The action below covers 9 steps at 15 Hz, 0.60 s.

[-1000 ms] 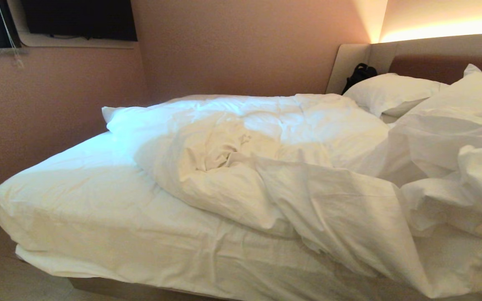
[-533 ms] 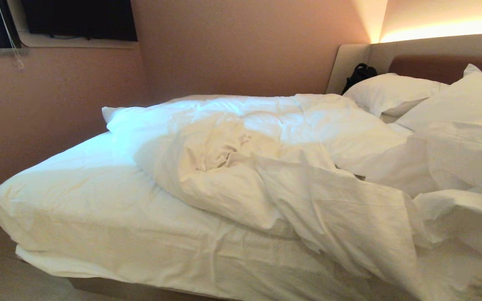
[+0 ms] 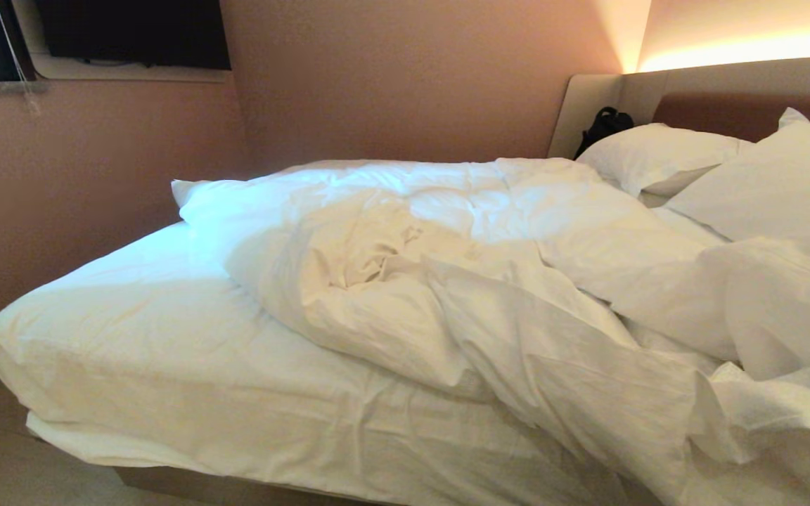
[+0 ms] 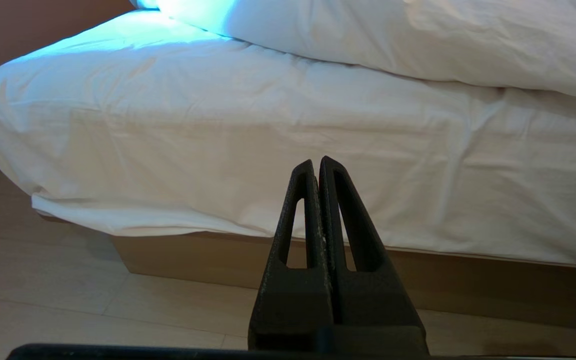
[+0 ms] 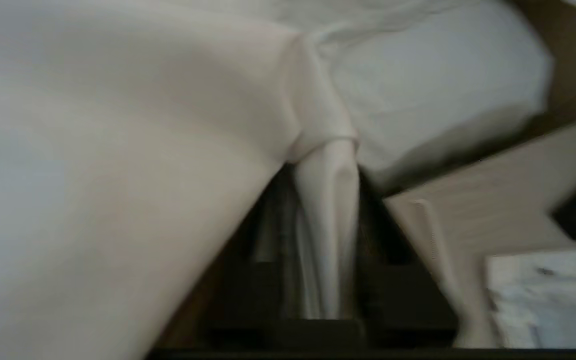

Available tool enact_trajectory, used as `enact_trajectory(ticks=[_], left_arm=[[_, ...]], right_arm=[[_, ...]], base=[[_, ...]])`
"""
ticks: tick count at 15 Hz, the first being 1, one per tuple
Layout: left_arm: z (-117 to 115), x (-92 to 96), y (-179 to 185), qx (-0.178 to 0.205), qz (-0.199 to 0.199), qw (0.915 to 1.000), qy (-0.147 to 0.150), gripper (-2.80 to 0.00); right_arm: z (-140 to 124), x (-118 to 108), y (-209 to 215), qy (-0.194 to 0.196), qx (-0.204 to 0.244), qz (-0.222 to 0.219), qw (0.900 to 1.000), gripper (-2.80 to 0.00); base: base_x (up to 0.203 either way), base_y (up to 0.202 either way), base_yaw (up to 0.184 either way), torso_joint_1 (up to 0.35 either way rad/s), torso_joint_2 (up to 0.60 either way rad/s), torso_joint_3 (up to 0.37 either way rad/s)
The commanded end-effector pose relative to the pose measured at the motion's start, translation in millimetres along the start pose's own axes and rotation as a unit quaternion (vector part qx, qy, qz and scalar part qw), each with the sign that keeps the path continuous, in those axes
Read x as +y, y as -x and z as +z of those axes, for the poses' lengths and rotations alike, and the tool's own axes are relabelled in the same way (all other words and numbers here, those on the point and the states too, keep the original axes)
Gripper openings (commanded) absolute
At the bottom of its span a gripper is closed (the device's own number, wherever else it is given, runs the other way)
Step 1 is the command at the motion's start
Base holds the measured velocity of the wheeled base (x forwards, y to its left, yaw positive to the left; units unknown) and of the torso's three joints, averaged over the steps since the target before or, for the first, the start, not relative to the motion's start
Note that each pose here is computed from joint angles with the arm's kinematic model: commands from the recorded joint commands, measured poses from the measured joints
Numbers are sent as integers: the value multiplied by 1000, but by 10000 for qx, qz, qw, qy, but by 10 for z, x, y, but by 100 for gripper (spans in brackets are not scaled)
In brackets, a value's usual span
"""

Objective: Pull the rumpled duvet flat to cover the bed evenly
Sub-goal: Flatten the corners of the folded blanket

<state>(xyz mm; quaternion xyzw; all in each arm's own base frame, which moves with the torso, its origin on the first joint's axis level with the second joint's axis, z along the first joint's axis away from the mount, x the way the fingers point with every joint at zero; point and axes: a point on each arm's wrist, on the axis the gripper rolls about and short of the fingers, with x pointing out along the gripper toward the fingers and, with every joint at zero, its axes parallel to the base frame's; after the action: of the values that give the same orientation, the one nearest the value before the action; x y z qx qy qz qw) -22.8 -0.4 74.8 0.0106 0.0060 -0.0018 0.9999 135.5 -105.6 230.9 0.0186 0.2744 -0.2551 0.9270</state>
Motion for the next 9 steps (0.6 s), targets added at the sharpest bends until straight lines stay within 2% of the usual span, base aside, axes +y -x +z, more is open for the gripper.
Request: enact_trajectory(ticks=[1,6,9], left_arm=[[-1,0,0,1,-4,10000,-1,-280],[-1,0,0,1,-5,10000,-1,-280],[-1,0,0,1,4,10000,-1,-280]], right_arm=[[-19,26,-13,0,-48,573,9983,0],[24,0,220,-12,-463,384,9982,0],[80,26,643,-178,-1235,318,9917,0]], base=[[0,0,0,0,0,0],[0,0,0,0,0,0],[0,0,0,0,0,0]])
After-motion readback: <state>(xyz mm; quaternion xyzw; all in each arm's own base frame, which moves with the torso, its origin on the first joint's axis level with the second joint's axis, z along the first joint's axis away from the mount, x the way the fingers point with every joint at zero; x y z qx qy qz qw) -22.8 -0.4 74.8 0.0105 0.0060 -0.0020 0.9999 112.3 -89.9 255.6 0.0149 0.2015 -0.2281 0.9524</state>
